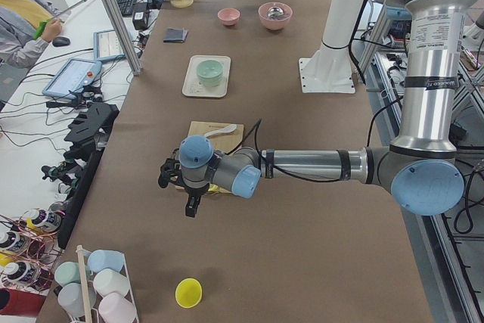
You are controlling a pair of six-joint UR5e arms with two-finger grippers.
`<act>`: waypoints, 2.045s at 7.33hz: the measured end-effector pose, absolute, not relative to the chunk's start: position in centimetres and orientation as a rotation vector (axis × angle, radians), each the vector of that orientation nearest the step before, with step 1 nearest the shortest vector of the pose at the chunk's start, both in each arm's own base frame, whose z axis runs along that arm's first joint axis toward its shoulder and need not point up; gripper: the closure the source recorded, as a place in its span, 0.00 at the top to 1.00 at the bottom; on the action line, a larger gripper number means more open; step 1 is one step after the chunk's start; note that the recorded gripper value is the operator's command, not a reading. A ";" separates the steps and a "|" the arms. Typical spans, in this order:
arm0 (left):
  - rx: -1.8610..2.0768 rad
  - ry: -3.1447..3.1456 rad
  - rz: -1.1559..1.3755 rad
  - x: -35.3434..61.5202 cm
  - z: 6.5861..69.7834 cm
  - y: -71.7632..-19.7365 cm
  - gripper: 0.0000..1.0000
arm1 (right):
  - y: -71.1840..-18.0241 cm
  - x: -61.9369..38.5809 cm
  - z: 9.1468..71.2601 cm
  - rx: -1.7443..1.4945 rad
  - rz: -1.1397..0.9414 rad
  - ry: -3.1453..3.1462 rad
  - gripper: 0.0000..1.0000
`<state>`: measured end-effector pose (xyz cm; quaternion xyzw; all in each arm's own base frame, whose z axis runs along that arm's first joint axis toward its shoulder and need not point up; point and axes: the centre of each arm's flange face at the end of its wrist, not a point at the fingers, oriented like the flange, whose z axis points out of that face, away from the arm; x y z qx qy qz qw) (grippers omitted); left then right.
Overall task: Stack pink bowl on green and place spoon
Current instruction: 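Reach the right gripper down to the pink bowl rim and grasp it, then lift the pink bowl toward the green bowl while the left arm moves over the board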
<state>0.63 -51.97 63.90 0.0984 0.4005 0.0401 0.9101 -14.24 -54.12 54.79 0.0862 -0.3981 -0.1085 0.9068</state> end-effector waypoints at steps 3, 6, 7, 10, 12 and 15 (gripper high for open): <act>0.176 0.839 0.034 1.3 63.8 -53.5 0.98 | -54.6 -18.9 54.3 0.131 -0.241 -0.833 0.91; 0.164 0.846 -0.008 1.6 63.1 -54.3 0.98 | -54.0 -21.5 54.8 0.102 -0.277 -0.832 0.90; 0.163 0.847 -0.012 1.6 63.0 -54.4 0.98 | -54.1 -22.2 55.3 0.088 -0.282 -0.829 0.82; 0.163 0.850 -0.018 1.7 62.7 -54.6 0.98 | -54.9 -23.2 56.0 0.070 -0.286 -0.823 0.00; 0.157 0.853 -0.044 1.7 62.2 -55.0 0.98 | -54.7 -23.1 56.3 0.063 -0.284 -0.822 0.00; 0.130 0.876 -0.122 3.5 59.8 -56.4 0.97 | -55.3 -23.5 54.2 0.082 -0.275 -0.841 0.00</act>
